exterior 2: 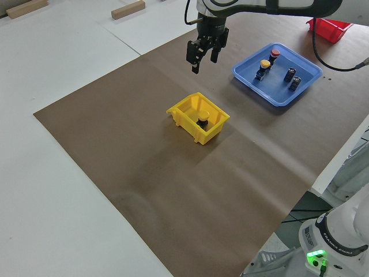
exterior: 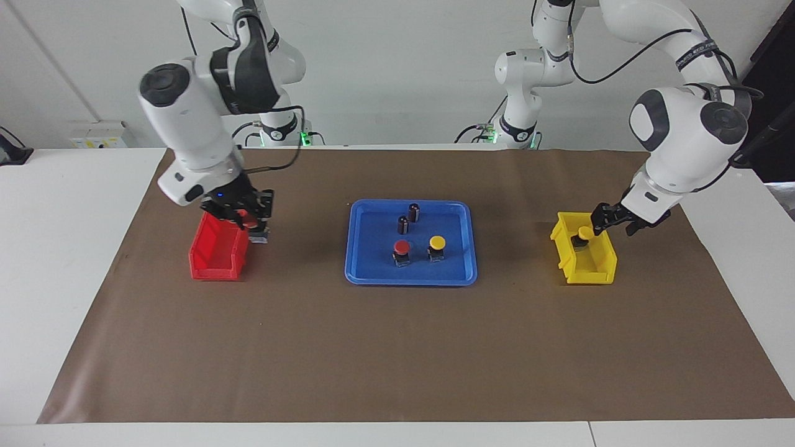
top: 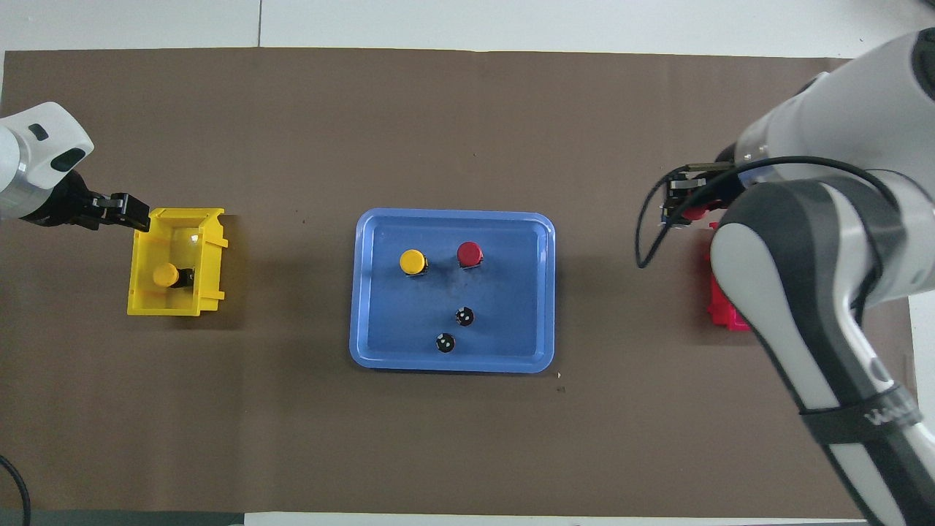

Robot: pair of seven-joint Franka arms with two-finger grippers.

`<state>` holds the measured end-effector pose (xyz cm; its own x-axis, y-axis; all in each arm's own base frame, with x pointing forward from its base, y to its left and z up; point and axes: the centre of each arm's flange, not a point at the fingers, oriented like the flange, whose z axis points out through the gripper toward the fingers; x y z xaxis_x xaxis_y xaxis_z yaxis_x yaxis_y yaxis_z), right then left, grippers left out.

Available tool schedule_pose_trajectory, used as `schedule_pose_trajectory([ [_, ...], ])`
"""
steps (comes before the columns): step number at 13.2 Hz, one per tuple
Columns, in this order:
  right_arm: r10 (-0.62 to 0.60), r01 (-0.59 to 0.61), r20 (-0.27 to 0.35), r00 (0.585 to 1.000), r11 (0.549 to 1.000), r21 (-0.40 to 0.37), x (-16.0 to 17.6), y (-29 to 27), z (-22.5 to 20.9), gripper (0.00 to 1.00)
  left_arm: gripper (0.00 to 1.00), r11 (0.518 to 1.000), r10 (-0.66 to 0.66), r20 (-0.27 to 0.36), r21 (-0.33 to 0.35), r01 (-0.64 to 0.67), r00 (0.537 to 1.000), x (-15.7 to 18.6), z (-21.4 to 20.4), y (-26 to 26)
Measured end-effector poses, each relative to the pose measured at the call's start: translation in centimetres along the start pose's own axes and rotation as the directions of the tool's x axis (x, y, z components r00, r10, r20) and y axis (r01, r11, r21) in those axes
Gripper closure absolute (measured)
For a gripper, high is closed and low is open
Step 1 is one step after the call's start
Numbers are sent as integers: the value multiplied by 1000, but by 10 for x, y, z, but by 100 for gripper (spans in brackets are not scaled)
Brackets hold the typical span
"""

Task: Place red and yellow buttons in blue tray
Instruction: 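Place the red button in the tray while the left gripper grasps another yellow button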

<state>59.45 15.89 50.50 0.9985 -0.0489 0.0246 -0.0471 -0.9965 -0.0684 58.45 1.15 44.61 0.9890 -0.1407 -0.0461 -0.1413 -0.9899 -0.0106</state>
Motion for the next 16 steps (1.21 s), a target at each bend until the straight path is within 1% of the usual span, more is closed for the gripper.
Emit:
schedule_pose_trajectory([
  [1, 26, -26, -17, 1000, 1000, 14, -3, -39, 12, 58, 29, 1000, 4, -6, 0, -4, 1000, -5, 9, -2],
  [2, 52, -51, -26, 998, 998, 27, -7, -71, 28, 58, 37, 1000, 9, -4, -1, -9, 1000, -10, 14, 1],
  [3, 74, -73, -32, 997, 997, 35, -12, -98, 46, 58, 40, 1000, 16, 3, -3, -16, 1000, -14, 18, 5],
  [5, 80, -80, -26, 996, 997, 11, -19, -133, 90, 58, 42, 1000, 24, 10, -5, -24, 1000, -25, 29, 12],
  [7, 80, -80, -15, 997, 997, -4, -21, -132, 116, 58, 42, 1000, 28, 10, -5, -27, 1000, -35, 40, 15],
  [12, 89, -89, -37, 995, 996, 6, -30, -119, 151, 58, 42, 1000, 29, 10, -6, -29, 1000, -51, 59, 18],
  [14, 85, -86, -22, 996, 996, -3, -38, -116, 165, 58, 42, 1000, 31, -3, -4, -31, 1000, -51, 61, 19],
  [16, 74, -74, -11, 997, 997, -9, -45, -121, 171, 58, 42, 999, 36, -15, -2, -36, 999, -52, 66, 22],
])
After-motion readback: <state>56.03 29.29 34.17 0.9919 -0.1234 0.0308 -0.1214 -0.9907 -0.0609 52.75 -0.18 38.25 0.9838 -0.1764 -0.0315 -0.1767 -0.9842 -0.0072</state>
